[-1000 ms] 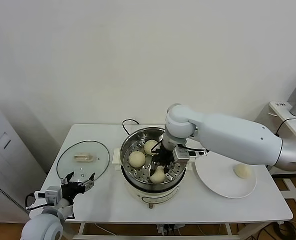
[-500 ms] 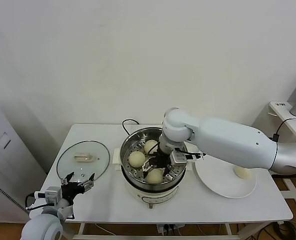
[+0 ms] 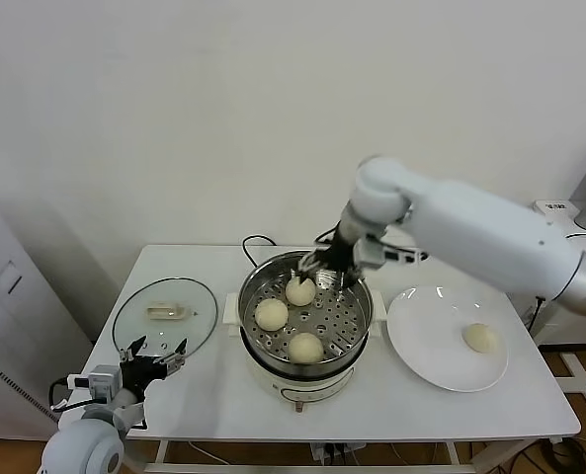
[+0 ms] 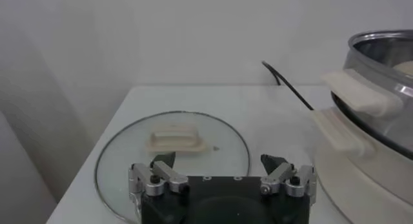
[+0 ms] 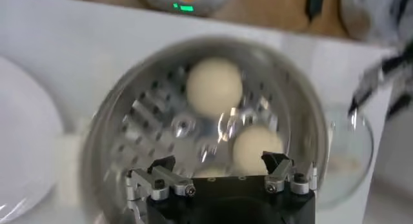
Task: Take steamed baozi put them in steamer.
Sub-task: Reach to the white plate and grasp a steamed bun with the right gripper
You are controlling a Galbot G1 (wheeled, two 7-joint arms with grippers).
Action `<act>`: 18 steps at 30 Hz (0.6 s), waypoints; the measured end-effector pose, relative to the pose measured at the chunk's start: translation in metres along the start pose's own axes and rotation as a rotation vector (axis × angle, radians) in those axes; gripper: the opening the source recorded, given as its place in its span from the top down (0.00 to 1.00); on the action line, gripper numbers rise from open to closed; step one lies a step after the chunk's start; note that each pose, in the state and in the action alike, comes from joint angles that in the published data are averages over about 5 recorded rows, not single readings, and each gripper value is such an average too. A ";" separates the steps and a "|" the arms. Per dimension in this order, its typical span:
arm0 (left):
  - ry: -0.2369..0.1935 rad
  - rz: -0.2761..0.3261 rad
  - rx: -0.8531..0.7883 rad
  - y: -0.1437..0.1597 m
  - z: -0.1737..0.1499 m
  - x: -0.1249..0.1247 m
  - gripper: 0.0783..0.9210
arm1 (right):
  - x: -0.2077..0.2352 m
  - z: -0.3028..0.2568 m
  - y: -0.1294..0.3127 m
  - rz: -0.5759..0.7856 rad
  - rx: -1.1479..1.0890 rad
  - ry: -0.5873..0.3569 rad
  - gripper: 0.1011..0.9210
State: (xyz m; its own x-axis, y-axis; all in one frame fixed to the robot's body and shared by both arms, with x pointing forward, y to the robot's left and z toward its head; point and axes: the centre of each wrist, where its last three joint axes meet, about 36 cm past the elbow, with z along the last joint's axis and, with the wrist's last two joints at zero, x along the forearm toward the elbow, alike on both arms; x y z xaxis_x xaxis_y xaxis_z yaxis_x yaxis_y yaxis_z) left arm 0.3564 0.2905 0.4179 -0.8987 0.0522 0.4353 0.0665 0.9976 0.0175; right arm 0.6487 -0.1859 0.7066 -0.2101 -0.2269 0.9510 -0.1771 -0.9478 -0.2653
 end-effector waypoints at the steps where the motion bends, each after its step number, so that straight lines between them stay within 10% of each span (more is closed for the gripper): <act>1: 0.000 0.000 -0.001 0.000 0.000 0.000 0.12 | 0.005 0.008 0.010 -0.009 -0.051 0.012 0.12; 18: 0.002 0.002 -0.010 0.001 -0.001 0.002 0.12 | 0.023 0.082 0.216 -0.158 -0.892 0.034 0.12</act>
State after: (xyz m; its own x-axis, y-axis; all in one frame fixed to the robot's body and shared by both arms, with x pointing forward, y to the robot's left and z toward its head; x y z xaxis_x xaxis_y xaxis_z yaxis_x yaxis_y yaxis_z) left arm 0.3555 0.2911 0.4196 -0.8976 0.0539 0.4375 0.0724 0.9970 0.0256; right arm 0.6847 -0.4143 0.6847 -0.1464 -0.0886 0.9852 -0.8822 -0.4388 -0.1706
